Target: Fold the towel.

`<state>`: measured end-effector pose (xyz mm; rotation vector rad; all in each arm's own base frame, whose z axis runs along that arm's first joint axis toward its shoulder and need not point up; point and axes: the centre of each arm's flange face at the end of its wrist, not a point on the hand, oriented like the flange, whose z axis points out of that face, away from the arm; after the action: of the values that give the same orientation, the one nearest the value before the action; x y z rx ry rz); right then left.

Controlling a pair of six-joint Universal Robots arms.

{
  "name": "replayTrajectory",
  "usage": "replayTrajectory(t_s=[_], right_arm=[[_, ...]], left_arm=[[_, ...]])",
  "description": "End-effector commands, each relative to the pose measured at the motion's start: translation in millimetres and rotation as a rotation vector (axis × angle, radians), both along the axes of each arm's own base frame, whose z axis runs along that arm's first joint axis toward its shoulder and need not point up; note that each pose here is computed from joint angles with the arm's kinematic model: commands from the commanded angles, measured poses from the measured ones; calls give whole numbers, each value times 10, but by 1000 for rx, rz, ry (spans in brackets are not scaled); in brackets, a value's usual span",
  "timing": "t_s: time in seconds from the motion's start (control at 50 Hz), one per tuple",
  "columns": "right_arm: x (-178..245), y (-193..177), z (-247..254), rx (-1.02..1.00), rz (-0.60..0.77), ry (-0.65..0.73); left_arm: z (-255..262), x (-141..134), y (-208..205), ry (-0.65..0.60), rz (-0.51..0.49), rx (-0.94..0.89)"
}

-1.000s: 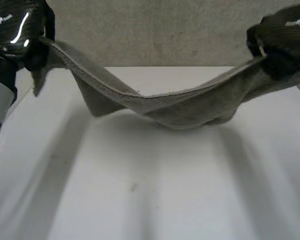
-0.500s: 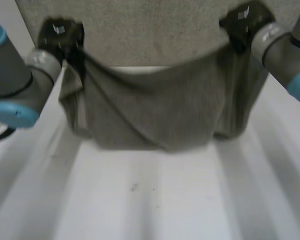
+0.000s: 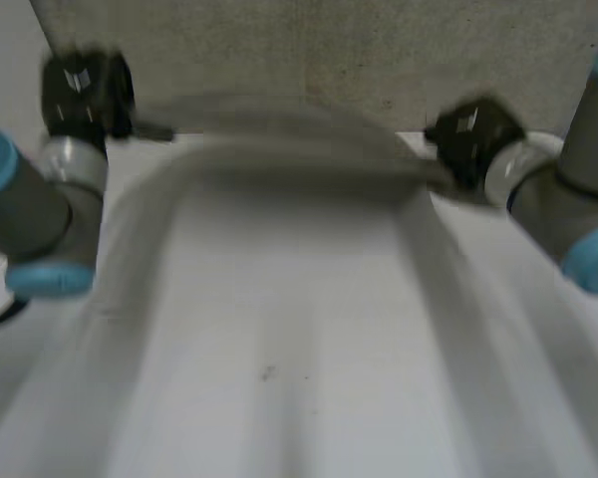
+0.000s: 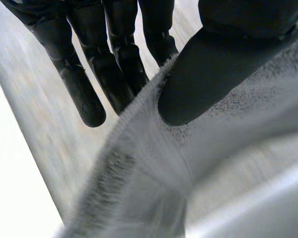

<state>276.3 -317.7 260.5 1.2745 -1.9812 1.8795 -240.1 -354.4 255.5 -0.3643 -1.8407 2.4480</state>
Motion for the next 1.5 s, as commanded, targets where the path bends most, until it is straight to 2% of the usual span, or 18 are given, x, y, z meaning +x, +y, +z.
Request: replayTrajectory(t_s=[0.02,0.08,0.2,0.26,0.44,0.66,1.02,1.16,1.36,1.5], right_arm=[[-92,415,-856,280,93,63],[-106,530,-1155,327,130,61],[-161,574,-1321,323,118,55],[-268,498,-1287,313,76,38],[-484,353,-1163,368,-73,-141],[-730,347,-1290,399,-202,-116],[-866,425,-1148,370,-227,-131],[-853,472,-1114,312,-174,-60],[-863,454,-1076,254,-166,-34],[-866,430,-1063,234,-168,-37]], left_arm=[[-897,137,497,-105,-29,289],[-1128,173,666,-131,-37,371],[-1312,215,808,-149,-39,440],[-1309,222,798,-148,-36,438],[-1269,300,723,-136,-8,426],[-1272,305,722,-136,-6,426],[-1294,302,711,-133,-6,412],[-1392,302,711,-140,-6,436],[-1499,336,671,-256,8,435],[-1516,371,650,-272,19,438]])
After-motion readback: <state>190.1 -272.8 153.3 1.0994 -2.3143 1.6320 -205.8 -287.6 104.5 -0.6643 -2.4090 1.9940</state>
